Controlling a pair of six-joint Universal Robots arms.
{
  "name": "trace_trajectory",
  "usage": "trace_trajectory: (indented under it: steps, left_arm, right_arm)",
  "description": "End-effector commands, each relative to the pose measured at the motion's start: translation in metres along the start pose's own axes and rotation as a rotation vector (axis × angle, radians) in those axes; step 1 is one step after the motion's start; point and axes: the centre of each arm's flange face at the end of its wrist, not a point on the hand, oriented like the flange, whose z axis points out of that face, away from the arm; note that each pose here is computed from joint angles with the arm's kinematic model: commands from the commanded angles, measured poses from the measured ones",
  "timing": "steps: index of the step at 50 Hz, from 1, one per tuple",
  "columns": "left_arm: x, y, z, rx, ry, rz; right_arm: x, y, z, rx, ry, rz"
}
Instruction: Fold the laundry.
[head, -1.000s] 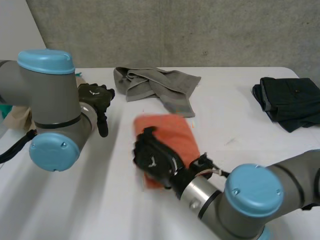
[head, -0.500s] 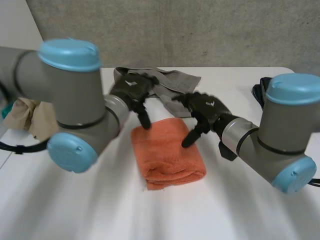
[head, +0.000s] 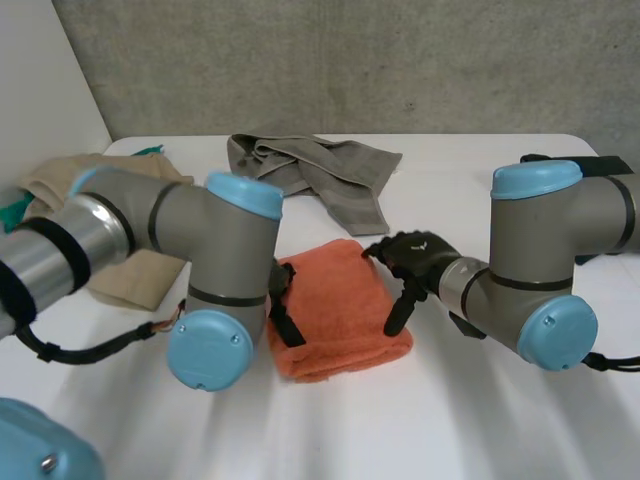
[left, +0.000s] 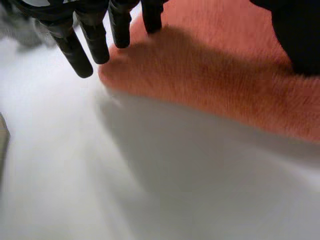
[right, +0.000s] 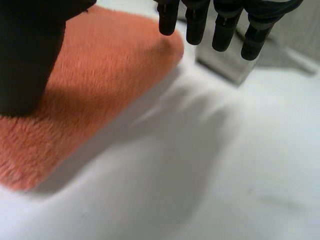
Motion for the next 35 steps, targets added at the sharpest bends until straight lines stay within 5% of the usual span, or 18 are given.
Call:
trace_trajectory:
  steps: [1,10,20,35]
  left_arm:
    - [-0.017,-0.057,-0.044,0.207,0.065,-0.001]
    - [-0.037,-0.116,-0.096,0.515,0.295,0.014]
    - [-0.014,-0.115,-0.123,0.588,0.65,0.074]
    - [0.005,-0.1,-0.131,0.548,0.786,0.103]
  right_arm:
    - [-0.018,-0.027,-0.023,0.158,0.047,-0.163]
    - [-0.056,-0.008,-0.056,0.283,0.029,-0.302]
    - [-0.081,0.044,-0.056,0.252,-0.032,-0.29]
    - [-0.083,0.058,-0.034,0.304,0.012,-0.338]
